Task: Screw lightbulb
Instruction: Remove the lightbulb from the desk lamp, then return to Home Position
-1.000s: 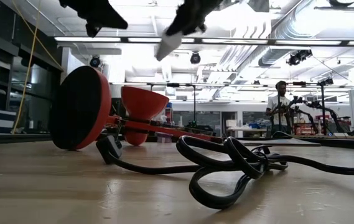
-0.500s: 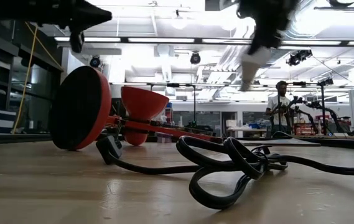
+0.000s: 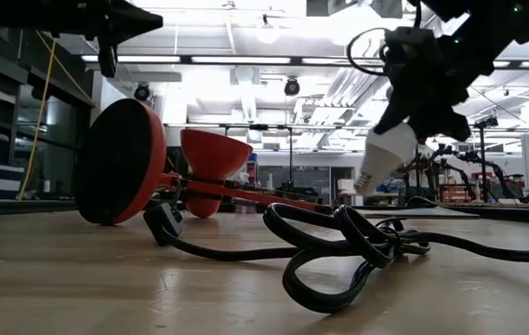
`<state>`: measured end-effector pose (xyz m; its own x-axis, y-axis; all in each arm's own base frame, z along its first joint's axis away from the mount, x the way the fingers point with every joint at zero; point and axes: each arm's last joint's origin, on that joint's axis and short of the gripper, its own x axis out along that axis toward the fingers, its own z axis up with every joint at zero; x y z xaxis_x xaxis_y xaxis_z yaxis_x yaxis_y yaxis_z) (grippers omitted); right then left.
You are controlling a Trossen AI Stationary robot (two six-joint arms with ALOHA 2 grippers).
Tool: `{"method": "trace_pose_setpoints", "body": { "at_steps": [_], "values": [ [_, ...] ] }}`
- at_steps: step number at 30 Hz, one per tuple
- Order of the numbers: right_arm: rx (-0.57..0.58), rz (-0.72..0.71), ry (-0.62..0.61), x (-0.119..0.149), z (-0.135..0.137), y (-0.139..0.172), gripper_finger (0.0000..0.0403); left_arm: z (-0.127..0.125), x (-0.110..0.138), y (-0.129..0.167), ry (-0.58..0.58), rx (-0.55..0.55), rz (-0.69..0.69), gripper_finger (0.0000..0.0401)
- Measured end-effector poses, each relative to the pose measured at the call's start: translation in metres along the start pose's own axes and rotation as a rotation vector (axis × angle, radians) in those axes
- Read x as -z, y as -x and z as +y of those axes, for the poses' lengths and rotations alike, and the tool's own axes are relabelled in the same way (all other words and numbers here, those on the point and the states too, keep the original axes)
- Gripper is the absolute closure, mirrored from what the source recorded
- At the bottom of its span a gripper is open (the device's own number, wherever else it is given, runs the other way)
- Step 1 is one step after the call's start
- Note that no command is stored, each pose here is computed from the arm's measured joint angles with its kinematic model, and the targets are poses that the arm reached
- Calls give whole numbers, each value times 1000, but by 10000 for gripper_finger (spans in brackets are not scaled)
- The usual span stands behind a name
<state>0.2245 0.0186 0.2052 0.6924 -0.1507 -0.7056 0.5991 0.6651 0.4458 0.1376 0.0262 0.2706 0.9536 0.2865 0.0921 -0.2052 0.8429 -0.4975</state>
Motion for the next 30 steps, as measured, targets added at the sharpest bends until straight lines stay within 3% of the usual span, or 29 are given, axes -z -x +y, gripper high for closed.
{"method": "trace_pose_setpoints", "body": {
  "at_steps": [9,17,20,25,30],
  "values": [
    [13,66,58,2,-6,-4,227,2,-1,0,20,-51,-27,401],
    [-17,116,184,-5,-10,-5,100,2,0,0,10,-61,-23,401],
    [-11,120,198,-17,-12,-1,70,1,0,1,11,-34,-13,401],
    [-36,-112,391,-49,4,36,62,0,1,9,33,-28,25,401],
    [119,-292,541,-66,4,80,61,-2,6,21,-33,-4,95,401]
  ]
}}
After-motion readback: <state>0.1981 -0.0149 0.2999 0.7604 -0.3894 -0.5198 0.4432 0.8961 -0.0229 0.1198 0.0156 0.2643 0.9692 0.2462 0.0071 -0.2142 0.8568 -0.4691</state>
